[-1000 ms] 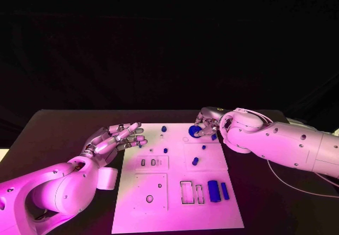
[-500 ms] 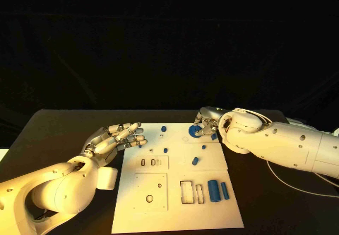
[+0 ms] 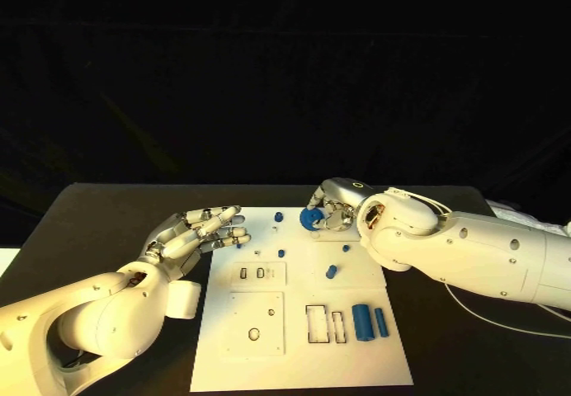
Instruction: Assemble the parts on the task board
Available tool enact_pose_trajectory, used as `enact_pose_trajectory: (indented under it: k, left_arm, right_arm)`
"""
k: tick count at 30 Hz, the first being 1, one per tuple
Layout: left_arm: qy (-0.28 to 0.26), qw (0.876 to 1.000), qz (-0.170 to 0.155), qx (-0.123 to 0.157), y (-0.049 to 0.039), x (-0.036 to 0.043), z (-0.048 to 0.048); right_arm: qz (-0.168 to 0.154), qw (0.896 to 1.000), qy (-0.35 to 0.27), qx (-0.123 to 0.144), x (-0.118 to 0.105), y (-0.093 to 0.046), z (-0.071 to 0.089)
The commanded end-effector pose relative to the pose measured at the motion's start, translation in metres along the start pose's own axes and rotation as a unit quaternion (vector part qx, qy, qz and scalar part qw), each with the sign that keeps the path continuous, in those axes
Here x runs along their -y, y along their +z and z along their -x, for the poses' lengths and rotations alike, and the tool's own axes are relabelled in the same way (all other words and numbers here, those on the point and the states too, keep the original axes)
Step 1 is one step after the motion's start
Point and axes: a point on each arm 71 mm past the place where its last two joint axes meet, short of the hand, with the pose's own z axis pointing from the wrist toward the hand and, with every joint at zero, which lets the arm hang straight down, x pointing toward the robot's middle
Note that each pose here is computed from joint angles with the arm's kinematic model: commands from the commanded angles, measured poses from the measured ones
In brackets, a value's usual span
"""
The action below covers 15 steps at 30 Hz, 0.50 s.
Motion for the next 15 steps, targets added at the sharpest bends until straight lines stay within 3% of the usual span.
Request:
enact_pose_trajectory:
  k: [1, 8, 15]
  left_arm:
    - [-0.005, 1.0, -0.008, -0.011, 0.0001, 0.0016, -0.0029]
    - [-0.005, 1.0, -0.009, -0.011, 0.0001, 0.0017, -0.0032]
    - [-0.005, 1.0, -0.01, -0.011, -0.0003, 0.0021, -0.003]
  right_arm:
    - [0.015, 1.0, 0.0, 0.019, -0.015, 0.002, 0.004]
    - [0.043, 0.999, 0.001, 0.02, -0.041, 0.013, -0.001]
    - [0.061, 0.998, 0.007, 0.005, -0.058, 0.022, -0.023]
